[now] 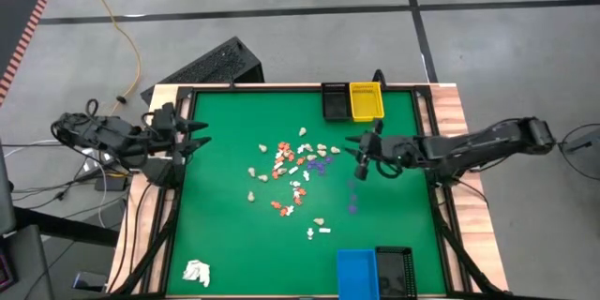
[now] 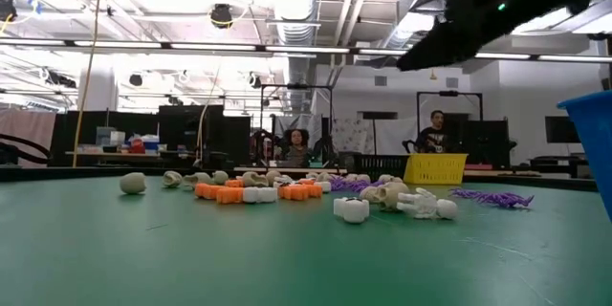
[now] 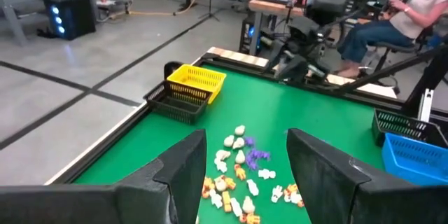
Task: Sort Halloween decoration
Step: Put the white skull toy into the bottom black basket
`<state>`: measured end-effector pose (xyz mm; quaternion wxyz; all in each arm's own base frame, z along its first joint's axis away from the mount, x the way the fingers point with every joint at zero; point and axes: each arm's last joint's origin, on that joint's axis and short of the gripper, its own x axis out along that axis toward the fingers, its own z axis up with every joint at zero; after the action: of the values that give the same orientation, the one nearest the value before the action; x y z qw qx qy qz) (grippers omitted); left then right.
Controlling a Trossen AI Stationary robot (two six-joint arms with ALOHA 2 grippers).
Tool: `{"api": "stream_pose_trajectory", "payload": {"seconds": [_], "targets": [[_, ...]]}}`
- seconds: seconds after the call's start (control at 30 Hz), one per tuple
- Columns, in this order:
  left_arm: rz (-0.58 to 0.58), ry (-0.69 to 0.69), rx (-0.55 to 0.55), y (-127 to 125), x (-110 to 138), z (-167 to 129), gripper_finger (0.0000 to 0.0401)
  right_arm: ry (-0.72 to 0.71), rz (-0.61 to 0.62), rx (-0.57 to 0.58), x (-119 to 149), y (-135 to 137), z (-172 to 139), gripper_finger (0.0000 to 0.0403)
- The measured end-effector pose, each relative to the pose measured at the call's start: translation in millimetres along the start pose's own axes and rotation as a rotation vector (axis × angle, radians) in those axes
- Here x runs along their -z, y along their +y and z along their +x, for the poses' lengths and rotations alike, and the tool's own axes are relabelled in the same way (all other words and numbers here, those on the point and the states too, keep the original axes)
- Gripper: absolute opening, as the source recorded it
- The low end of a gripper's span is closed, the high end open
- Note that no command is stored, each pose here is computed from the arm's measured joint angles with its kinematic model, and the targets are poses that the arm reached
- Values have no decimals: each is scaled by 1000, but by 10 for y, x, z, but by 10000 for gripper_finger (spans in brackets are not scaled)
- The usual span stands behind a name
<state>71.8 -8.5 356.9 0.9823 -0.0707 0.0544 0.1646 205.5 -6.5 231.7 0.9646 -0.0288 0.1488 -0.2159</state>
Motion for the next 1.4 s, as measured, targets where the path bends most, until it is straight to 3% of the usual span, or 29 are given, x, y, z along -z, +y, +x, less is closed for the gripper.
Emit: {"api": "stream_pose_trajectory", "payload": {"seconds": [0.13,0.3,0.7,1.4], "targets": [[-7,10,2,-7,61,23,189,-14,29,45,269,-67,97,138],[-19,36,-3,-27,164,74,189,98,26,96,492,-147,209,153],[-32,39,-11,-43,220,111,189,144,74,59,743,-197,593,267],[-28,31,-51,-31,219,111,189,275,169,61,1368,-135,977,257]]}}
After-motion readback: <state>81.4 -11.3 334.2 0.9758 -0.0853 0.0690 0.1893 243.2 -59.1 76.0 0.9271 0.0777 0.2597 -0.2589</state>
